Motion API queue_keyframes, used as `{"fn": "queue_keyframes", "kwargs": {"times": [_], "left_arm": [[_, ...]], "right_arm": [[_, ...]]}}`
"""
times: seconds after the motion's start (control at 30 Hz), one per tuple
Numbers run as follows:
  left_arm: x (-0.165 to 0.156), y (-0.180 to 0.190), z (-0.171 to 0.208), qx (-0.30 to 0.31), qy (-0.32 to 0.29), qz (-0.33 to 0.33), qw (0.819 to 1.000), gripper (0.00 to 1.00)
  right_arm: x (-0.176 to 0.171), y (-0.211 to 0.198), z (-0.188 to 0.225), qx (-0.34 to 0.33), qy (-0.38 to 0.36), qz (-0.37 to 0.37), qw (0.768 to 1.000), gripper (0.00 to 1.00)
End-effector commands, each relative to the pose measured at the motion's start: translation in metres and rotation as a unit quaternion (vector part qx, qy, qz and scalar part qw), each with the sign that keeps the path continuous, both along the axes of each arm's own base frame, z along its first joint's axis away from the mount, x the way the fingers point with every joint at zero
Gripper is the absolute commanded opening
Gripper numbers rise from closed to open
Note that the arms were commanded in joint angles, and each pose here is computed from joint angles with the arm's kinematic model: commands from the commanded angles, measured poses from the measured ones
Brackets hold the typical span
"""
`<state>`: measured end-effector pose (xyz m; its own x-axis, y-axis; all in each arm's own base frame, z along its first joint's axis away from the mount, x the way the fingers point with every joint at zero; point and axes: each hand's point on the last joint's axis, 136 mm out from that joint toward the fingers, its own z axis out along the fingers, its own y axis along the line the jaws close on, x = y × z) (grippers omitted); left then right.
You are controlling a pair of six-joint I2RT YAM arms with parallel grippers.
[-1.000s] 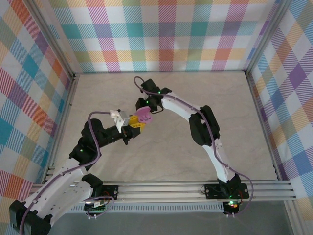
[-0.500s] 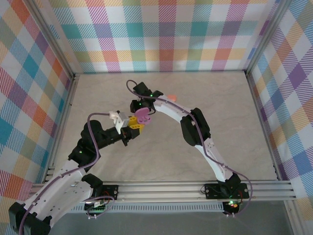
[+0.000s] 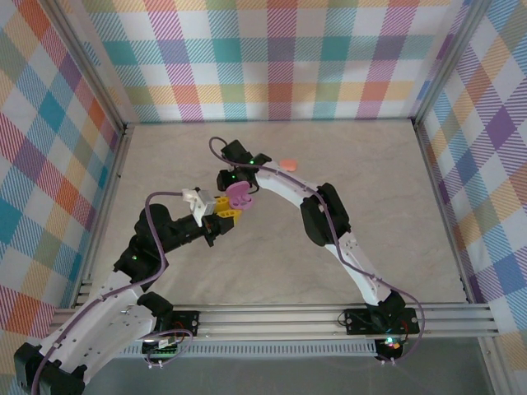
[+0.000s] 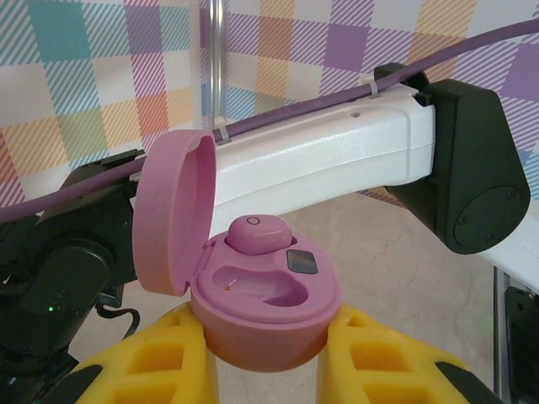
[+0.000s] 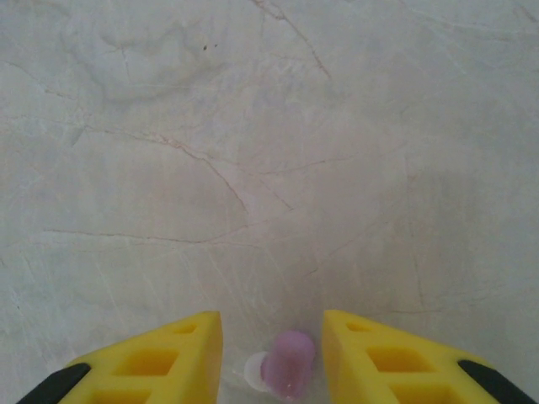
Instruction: Insert wireless bluetooth earbuds into charging case
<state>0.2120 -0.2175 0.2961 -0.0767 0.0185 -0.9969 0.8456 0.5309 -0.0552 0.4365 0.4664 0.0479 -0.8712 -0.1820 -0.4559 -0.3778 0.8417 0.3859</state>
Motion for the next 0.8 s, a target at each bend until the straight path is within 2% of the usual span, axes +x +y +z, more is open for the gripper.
{"fn": "queue_keyframes", "kwargs": {"times": [0.0,0.37,0.77], "left_arm": [[-0.003,0.001,0.0,0.0,-0.011,0.001,1.0,0.18],[-0.003,0.002,0.0,0.001,-0.013,0.003,1.0,0.18],[-0.003,0.003,0.002,0.0,-0.014,0.004,1.0,0.18]], "right_arm": [[-0.004,0.002,-0.015,-0.022,0.0,0.012,1.0,0.37],[-0.008,-0.002,-0.028,-0.044,0.001,0.017,0.999,0.36],[-0.01,-0.004,-0.024,-0.057,-0.009,0.033,0.998,0.26]]}}
